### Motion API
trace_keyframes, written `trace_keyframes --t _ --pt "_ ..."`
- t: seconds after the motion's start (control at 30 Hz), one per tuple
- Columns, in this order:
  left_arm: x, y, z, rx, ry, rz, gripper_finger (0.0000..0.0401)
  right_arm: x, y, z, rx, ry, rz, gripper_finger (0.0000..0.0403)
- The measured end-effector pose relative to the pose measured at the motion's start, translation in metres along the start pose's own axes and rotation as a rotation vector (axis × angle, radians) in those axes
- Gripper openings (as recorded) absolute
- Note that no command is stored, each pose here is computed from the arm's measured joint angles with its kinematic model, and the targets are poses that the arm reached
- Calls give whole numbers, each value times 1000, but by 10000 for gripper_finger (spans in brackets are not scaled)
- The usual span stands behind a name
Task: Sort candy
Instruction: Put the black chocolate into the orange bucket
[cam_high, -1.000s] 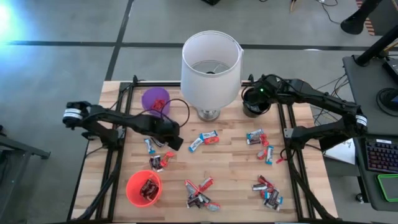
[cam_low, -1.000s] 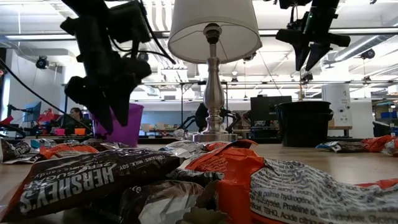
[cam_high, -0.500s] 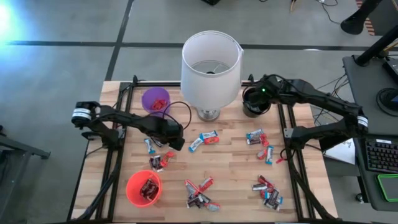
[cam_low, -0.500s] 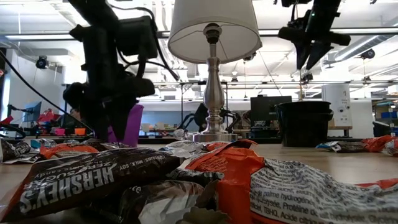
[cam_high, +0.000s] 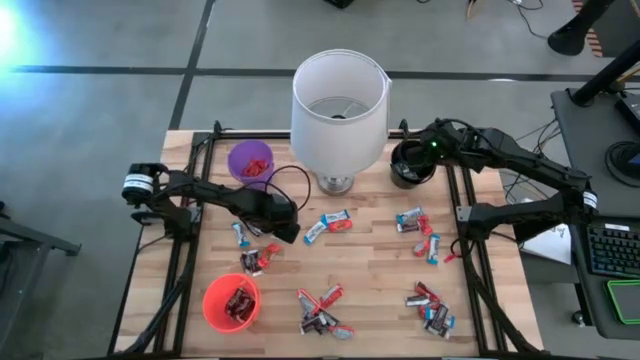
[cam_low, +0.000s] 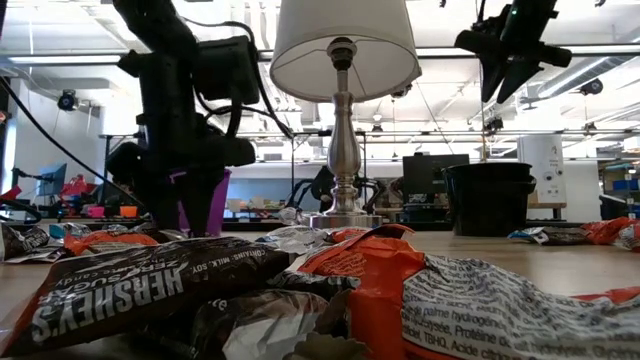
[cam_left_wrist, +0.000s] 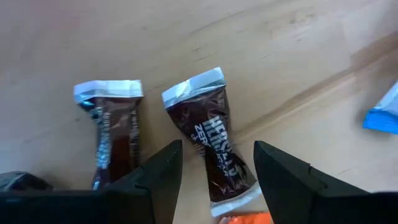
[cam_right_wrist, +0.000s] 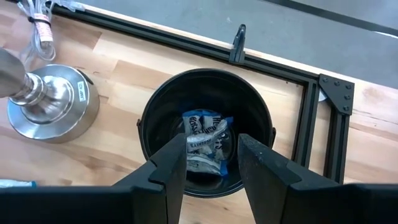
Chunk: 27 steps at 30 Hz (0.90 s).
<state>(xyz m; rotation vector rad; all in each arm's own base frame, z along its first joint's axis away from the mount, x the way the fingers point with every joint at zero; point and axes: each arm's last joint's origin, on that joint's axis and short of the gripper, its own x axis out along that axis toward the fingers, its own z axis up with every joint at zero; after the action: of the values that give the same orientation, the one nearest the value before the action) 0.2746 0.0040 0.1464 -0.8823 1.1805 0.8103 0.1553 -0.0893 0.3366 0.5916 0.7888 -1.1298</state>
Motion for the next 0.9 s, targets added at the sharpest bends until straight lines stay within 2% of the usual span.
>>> trace_keyframes --t 0.13,0.27,0.67,0.9 --pt "0 0 0 1 -1 -3 171 -1 -1 0 -2 -3 2 132" --pt "0 0 0 2 -1 -2 146 -1 -1 0 -11 -2 1 132" --pt "1 2 -1 60 10 4 13 -1 -1 0 -11 -1 1 132" --pt "-9 -9 3 169 37 -46 3 -1 -1 0 -7 -1 1 132"
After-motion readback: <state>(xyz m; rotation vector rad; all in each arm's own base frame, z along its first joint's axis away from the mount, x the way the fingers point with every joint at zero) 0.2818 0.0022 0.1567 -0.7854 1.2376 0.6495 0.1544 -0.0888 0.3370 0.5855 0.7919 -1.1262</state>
